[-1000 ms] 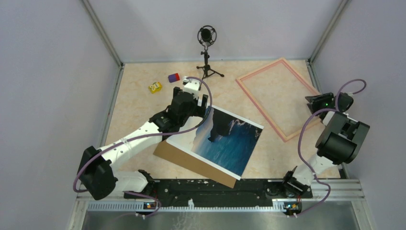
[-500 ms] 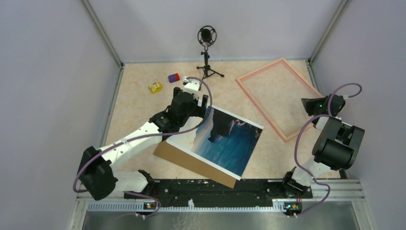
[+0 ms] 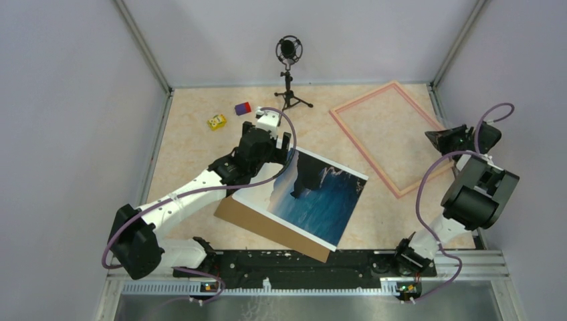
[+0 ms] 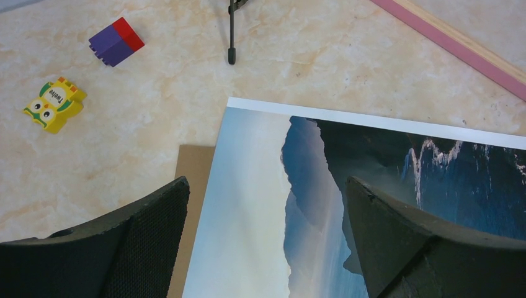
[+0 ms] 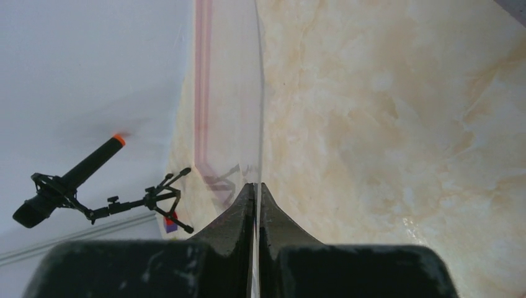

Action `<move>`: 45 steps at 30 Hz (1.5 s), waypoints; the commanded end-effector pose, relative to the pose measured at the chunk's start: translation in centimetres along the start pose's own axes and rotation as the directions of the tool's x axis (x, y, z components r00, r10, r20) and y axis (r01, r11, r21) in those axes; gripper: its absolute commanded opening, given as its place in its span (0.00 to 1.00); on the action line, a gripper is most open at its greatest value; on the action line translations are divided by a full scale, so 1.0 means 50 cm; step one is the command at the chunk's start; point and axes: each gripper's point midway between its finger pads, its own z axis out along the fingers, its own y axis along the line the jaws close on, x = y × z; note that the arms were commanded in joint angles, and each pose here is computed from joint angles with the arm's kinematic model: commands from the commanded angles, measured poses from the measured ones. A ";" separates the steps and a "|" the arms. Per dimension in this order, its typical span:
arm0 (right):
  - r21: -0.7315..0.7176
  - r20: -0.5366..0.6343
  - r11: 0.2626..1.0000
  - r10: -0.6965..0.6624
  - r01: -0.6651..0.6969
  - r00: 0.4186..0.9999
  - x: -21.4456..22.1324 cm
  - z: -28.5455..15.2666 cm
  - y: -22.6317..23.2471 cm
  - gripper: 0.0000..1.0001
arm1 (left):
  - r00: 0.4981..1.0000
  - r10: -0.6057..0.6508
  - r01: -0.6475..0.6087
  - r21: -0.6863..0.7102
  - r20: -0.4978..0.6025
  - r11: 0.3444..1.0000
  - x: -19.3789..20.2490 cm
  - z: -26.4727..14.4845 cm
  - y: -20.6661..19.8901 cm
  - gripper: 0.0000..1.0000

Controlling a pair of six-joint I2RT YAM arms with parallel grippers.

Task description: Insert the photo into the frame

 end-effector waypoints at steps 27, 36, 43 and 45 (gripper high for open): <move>-0.030 -0.151 0.988 -0.151 0.149 0.977 -0.068 -0.030 -0.027 0.00 | 0.997 -0.026 0.025 0.008 0.067 1.000 -0.045 -0.019 -0.001 0.99; -0.031 -0.187 0.991 -0.137 0.133 0.973 -0.070 -0.026 -0.043 0.00 | 0.998 -0.018 0.018 0.006 0.064 1.000 -0.042 -0.019 -0.003 0.99; -0.049 -0.212 0.990 -0.138 0.130 0.967 -0.072 -0.031 -0.052 0.00 | 0.998 0.007 -0.008 0.006 0.060 1.000 -0.037 -0.018 -0.013 0.99; -0.056 -0.212 0.990 -0.137 0.128 0.968 -0.076 -0.034 -0.054 0.00 | 0.998 0.014 -0.014 0.003 0.062 1.000 -0.038 -0.020 -0.014 0.99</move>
